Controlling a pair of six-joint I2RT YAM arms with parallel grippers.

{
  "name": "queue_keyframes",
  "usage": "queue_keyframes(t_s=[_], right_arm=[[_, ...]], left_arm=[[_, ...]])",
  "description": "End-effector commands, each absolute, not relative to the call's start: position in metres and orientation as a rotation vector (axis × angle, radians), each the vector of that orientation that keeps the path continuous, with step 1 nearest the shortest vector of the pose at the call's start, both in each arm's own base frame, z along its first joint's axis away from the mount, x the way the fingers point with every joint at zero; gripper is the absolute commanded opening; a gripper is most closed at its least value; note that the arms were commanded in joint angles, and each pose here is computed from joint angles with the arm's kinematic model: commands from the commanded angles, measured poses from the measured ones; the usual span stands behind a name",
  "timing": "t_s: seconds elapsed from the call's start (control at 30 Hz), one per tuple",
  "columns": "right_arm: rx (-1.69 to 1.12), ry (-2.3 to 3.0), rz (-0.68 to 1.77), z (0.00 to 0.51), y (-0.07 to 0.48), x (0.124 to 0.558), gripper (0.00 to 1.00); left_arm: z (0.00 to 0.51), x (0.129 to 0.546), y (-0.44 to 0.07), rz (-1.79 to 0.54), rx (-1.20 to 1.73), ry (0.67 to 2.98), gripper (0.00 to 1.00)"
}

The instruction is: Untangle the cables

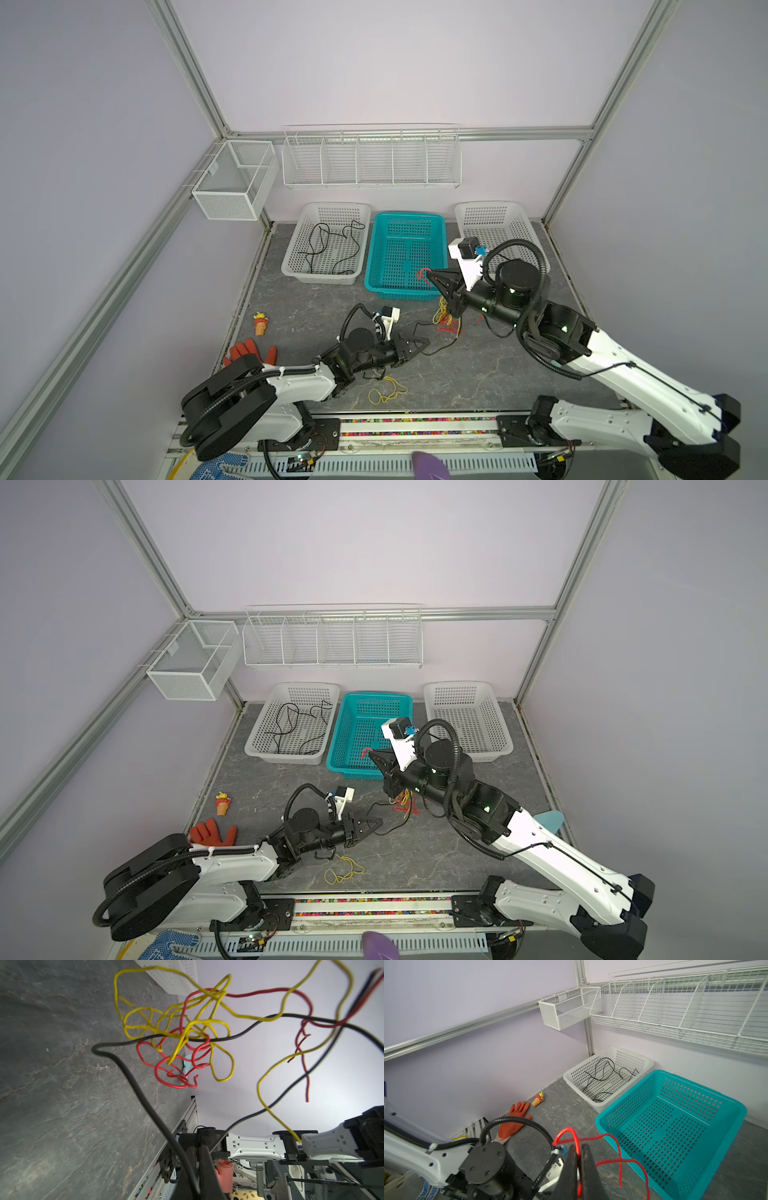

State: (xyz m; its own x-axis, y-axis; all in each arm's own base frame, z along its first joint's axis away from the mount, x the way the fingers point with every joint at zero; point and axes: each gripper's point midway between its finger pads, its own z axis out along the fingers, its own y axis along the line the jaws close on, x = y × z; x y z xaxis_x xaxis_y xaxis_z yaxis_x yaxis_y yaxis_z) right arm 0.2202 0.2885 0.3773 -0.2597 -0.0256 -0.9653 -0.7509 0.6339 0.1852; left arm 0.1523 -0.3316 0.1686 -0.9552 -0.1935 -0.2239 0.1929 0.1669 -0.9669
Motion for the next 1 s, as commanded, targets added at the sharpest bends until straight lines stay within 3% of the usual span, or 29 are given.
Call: queue_keyframes(t_s=[0.0,0.13,0.63,0.97], right_arm=[[-0.490,1.727,0.731,0.368,0.267,0.233,0.07],[-0.358,1.829,0.675,0.328,0.247,0.244,0.07],[-0.067,2.113,0.582,0.207,0.204,0.262,0.06],[-0.039,2.196,0.604,0.164,0.205,0.261,0.06]], left_arm=[[0.190,0.156,-0.324,-1.715,0.071,2.160,0.00],[0.221,0.163,-0.289,-1.497,0.065,2.117,0.00],[0.345,0.160,-0.190,-1.126,0.070,1.928,0.00],[0.390,0.181,-0.170,-0.833,0.143,1.888,0.00]])
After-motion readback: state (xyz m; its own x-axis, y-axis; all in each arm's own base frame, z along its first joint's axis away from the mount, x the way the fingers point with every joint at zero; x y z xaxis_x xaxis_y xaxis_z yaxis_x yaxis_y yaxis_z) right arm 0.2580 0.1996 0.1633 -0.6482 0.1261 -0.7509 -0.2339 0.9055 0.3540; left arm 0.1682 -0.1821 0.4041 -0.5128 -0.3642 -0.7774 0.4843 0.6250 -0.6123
